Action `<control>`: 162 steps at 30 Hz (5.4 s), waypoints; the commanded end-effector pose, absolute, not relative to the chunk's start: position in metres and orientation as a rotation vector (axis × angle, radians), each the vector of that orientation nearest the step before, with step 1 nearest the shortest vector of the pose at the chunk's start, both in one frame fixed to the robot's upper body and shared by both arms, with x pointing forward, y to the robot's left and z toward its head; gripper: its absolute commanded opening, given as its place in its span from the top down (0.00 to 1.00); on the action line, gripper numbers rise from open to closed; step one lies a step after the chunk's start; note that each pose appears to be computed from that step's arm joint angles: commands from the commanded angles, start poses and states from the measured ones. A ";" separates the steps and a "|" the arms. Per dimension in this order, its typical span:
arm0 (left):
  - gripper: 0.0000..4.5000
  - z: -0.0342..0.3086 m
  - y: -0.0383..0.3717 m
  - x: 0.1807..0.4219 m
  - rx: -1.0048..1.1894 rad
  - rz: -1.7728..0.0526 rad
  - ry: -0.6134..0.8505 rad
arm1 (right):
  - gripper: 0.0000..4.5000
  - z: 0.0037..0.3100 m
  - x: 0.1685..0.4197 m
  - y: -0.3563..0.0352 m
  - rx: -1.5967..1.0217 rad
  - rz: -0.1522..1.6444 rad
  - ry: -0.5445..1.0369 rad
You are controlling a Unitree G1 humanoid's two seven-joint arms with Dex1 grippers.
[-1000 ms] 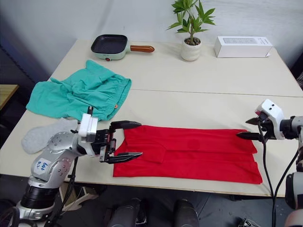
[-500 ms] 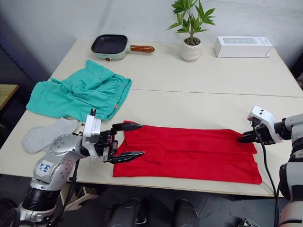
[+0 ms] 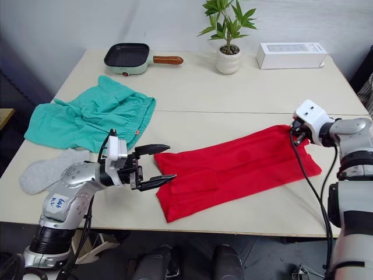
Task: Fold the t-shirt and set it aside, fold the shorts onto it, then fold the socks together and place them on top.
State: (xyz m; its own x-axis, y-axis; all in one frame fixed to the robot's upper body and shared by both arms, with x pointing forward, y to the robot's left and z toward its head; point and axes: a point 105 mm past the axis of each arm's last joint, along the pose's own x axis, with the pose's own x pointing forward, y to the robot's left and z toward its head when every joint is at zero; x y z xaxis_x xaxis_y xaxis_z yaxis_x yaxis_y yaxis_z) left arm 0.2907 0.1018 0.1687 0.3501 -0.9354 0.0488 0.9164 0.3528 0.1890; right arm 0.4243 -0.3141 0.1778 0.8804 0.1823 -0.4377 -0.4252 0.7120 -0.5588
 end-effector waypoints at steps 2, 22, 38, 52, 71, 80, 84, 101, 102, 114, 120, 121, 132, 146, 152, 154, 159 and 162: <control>0.00 0.177 0.103 0.300 0.188 -1.132 -0.194 | 0.98 0.195 0.434 -0.317 -0.674 0.225 0.286; 0.00 0.148 0.113 0.358 0.307 -1.131 0.097 | 0.01 0.181 0.329 -0.358 0.110 0.252 0.581; 0.00 0.111 0.070 0.391 0.289 -1.198 0.279 | 0.05 0.093 0.292 -0.268 0.321 0.234 0.618; 0.77 0.103 0.058 0.379 0.279 -1.276 0.300 | 1.00 0.094 0.306 -0.254 0.274 0.255 0.577; 0.99 0.116 0.080 0.319 0.210 -1.092 0.230 | 1.00 0.141 0.427 -0.272 0.046 0.219 0.383; 0.76 0.118 0.073 0.309 0.149 -1.026 0.274 | 0.96 0.148 0.425 -0.266 0.051 0.354 0.434; 0.48 0.154 0.090 0.313 0.173 -1.137 0.231 | 0.71 0.149 0.391 -0.271 0.060 0.449 0.534; 0.06 0.158 0.024 0.418 0.134 -1.114 0.269 | 0.01 0.112 0.250 -0.205 0.220 0.671 0.718; 0.06 0.155 0.017 0.418 0.139 -1.126 0.278 | 0.01 0.108 0.248 -0.200 0.215 0.678 0.722; 0.14 0.132 -0.018 0.405 0.185 -1.225 0.317 | 0.30 0.089 0.242 -0.168 0.189 0.710 0.717; 0.50 0.123 -0.017 0.402 0.191 -1.228 0.332 | 0.73 0.090 0.235 -0.157 0.184 0.779 0.717; 0.57 0.123 -0.017 0.402 0.191 -1.231 0.329 | 0.81 0.090 0.235 -0.157 0.182 0.786 0.715; 1.00 0.115 -0.005 0.410 0.108 -1.069 0.271 | 1.00 0.092 0.260 -0.165 0.144 0.743 0.624; 1.00 0.127 0.079 0.391 0.044 -0.704 0.161 | 1.00 0.099 0.327 -0.182 0.002 0.765 0.544; 1.00 0.131 0.085 0.387 0.035 -0.670 0.151 | 1.00 0.102 0.331 -0.168 0.006 0.868 0.569; 1.00 0.130 0.084 0.386 0.042 -0.704 0.152 | 1.00 0.102 0.325 -0.166 0.025 0.905 0.601; 0.85 0.130 0.088 0.378 0.127 -0.782 0.155 | 1.00 0.105 0.314 -0.169 0.071 0.926 0.615; 0.66 0.134 0.099 0.370 0.202 -0.799 0.153 | 0.86 0.112 0.299 -0.172 0.049 1.001 0.605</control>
State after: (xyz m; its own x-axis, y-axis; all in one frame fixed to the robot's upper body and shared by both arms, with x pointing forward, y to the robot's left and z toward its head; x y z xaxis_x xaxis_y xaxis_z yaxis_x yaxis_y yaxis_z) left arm 0.3763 0.0998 0.1193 0.7024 -0.6688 -0.2437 0.6999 0.7112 0.0654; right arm 0.3071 -0.1709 0.1035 0.4195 0.7776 -0.4683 -0.7422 0.5909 0.3163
